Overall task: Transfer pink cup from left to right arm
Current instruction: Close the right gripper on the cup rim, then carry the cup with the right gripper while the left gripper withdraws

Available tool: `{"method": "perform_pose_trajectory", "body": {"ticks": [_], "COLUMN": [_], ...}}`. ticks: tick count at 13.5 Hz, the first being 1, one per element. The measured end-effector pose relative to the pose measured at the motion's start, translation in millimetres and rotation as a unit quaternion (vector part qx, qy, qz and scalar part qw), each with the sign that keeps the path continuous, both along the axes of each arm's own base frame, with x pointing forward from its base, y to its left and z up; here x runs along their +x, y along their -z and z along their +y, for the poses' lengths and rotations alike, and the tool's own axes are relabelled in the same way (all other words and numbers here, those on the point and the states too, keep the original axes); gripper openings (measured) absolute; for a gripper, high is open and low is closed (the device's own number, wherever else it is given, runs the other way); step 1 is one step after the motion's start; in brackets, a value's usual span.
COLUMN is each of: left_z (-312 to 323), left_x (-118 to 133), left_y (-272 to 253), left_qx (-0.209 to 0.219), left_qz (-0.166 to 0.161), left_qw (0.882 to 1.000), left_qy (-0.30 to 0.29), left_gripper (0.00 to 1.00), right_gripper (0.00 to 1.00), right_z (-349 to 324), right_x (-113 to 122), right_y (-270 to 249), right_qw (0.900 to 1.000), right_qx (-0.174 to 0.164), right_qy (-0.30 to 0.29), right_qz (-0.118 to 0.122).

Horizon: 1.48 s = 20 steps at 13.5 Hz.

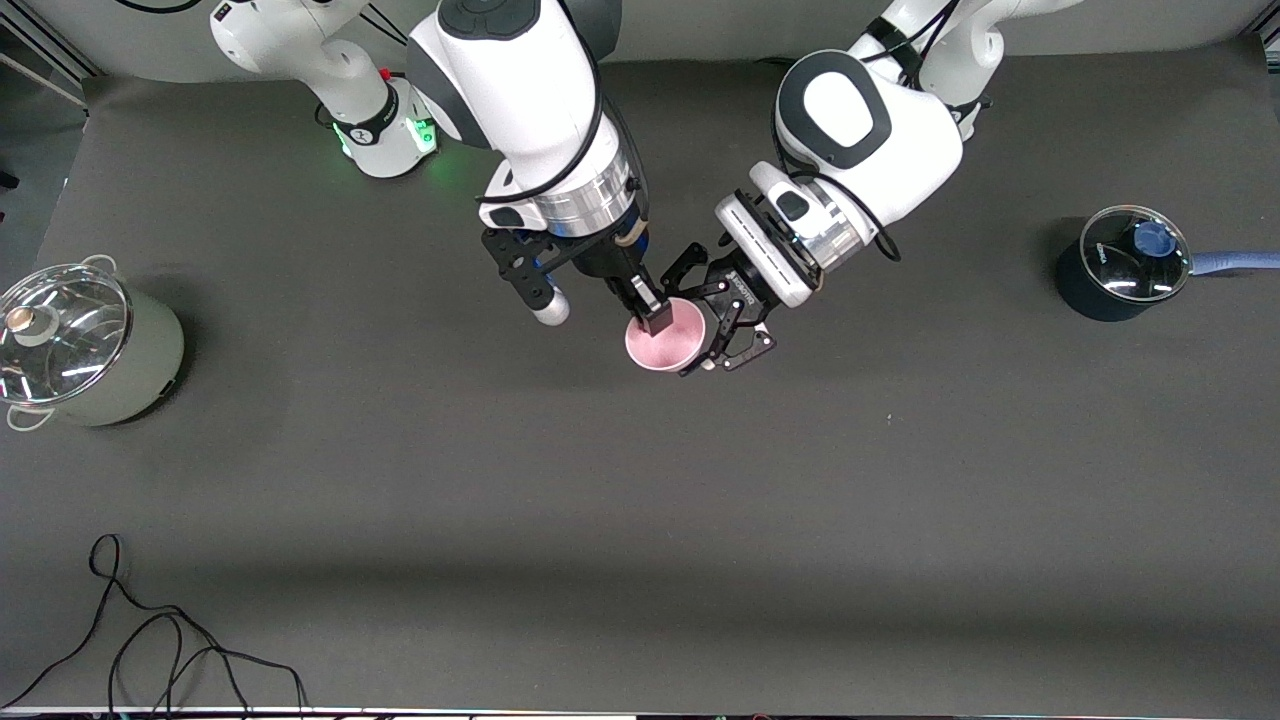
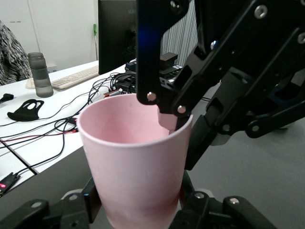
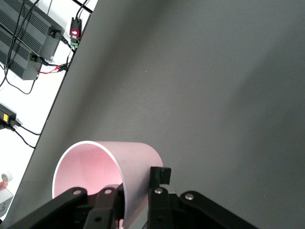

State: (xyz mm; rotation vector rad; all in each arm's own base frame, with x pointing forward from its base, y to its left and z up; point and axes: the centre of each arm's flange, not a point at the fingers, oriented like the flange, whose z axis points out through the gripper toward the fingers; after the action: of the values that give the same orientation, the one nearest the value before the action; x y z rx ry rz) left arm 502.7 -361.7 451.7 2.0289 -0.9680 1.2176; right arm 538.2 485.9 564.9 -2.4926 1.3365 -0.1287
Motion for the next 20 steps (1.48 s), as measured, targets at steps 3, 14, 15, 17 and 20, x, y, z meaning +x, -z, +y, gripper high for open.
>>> {"method": "perform_pose_trajectory", "body": {"ticks": [3,14,15,17,20], "left_z": [0,4,5,16,62], "left_x": [1,4,5,12,42], "left_y": [-2,-3,-2,0,6], "left_qx": [-0.001,-0.005,-0.007,-0.010,-0.020], "left_qz": [-0.001,0.004,0.008,0.020,0.032], "left_qw": [1.000,1.000,1.000,0.999,0.996], "left_qy": [0.000,-0.012,-0.016,-0.037,-0.075], "left_gripper": [0.66,0.99,1.00,1.00,1.00], "right_gripper": [0.11,0.05,0.05,0.05,0.05], "right_z": [0,-14,-24,-63,-156], "right_x": [0,9,11,21,29], "right_y": [-2,-25,-29,-46,-76], "right_qw": [1.000,0.999,0.999,0.995,0.974], "right_qx": [0.001,-0.001,-0.012,-0.047,-0.099], "right_qy": [0.000,-0.022,-0.038,-0.089,-0.202], "right_qz": [-0.001,-0.027,-0.027,-0.017,0.030]}}
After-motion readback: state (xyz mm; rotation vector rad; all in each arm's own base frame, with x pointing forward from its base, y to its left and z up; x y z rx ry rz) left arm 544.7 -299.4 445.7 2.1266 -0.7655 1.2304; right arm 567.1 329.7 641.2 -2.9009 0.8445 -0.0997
